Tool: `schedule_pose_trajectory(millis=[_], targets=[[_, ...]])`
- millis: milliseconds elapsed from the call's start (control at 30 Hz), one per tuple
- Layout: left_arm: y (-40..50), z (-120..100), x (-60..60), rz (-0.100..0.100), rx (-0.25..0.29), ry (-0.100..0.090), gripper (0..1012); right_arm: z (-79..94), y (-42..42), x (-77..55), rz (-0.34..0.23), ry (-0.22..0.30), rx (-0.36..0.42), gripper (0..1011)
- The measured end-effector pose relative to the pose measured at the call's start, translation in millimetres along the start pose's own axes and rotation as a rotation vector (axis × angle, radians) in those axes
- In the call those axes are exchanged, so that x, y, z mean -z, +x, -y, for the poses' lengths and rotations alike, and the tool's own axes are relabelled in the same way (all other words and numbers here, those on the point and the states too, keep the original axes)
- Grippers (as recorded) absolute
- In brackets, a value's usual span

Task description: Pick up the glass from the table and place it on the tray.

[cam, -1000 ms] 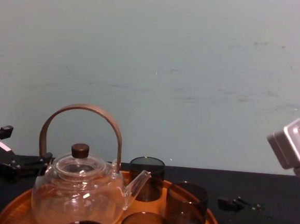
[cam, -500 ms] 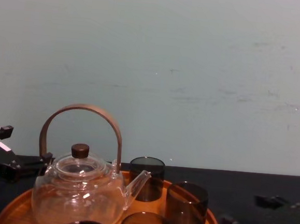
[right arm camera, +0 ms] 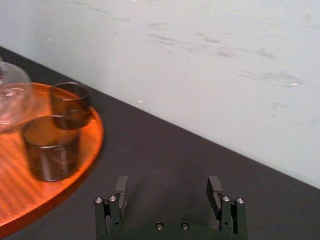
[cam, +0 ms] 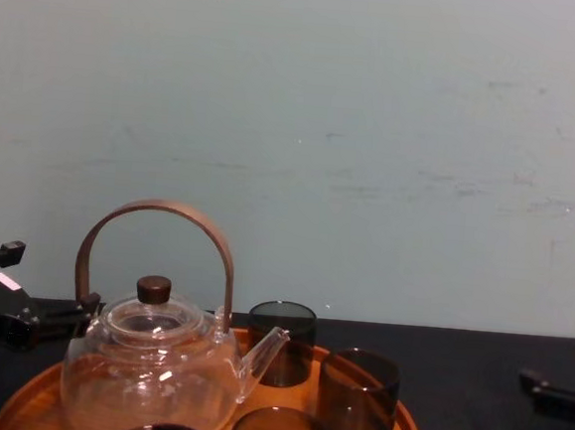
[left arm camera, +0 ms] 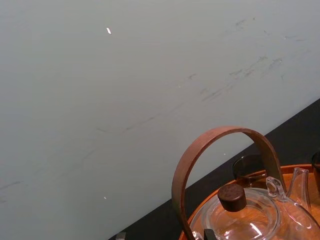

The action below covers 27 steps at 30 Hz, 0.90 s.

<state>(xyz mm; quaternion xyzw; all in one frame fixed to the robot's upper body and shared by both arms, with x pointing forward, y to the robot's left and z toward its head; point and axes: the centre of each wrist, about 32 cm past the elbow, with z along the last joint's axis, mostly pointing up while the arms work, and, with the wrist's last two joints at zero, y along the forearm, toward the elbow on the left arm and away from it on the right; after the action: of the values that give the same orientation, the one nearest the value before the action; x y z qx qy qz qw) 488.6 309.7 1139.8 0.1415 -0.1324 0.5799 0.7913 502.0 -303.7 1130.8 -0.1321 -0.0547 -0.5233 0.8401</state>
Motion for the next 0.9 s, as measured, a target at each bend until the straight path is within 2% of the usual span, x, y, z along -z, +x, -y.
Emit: schedule_pose_trajectory(millis=[267,900], targets=[[0.0,0.0,0.0,0.000,0.000,0.000,1009,2.4,7.2,-1.2,0.019,0.004,0.101,1002],[0.0,0.0,0.0,0.000,0.000,0.000,1010,1.1,5.5,-0.9,0.019,0.001,0.080,1002]])
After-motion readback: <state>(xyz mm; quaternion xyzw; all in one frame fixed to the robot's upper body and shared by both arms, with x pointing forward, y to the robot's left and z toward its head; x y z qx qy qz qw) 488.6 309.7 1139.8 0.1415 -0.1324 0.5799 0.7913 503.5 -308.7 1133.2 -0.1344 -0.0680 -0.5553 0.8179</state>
